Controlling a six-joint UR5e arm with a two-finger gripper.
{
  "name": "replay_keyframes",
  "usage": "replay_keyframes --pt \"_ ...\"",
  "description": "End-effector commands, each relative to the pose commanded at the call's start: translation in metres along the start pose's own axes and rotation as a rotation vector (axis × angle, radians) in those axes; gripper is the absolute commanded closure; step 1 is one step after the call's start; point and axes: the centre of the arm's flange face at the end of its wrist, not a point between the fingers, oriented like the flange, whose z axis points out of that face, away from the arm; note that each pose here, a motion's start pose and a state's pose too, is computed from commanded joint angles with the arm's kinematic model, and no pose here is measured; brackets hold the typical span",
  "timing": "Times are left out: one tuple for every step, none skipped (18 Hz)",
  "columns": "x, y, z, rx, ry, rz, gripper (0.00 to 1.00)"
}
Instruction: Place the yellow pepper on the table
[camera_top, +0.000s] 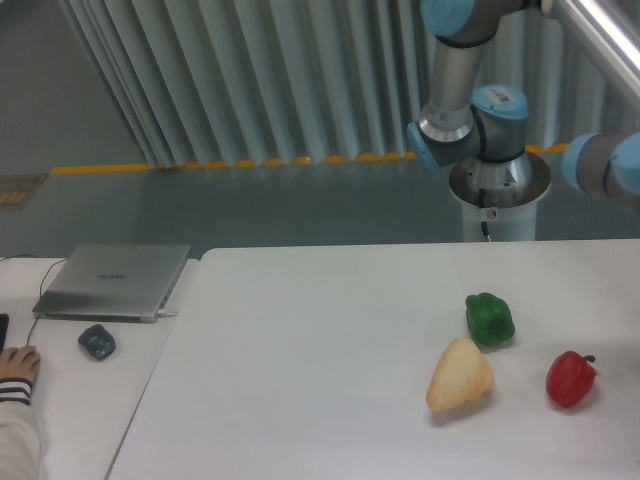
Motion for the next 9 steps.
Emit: replay_keyframes --pt "-0.001 0.004 0.004 -0.003 0.001 -0.009 0.00" --pt "-0.002 0.006 0.008 -0.004 -0.002 -0.014 0.00" --pt "-0.003 0.014 0.012 -0.005 -0.002 -0.032 0.00" --pt "-0.006 0.013 0.020 0.012 -0.005 -0.069 0.00" --pt "-0.009 0.012 0.026 0.033 -0.008 -0.114 0.00" --pt "-0.011 0.015 0.034 0.055 -0.006 -0.163 0.00" --pt "-0.013 0.018 0.041 0.075 -0.010 -0.180 0.00" --pt "-0.017 0.018 0.045 0.097 -0.016 -0.191 0.00" --pt "-0.020 0.019 0.050 0.112 -0.017 -0.195 0.00"
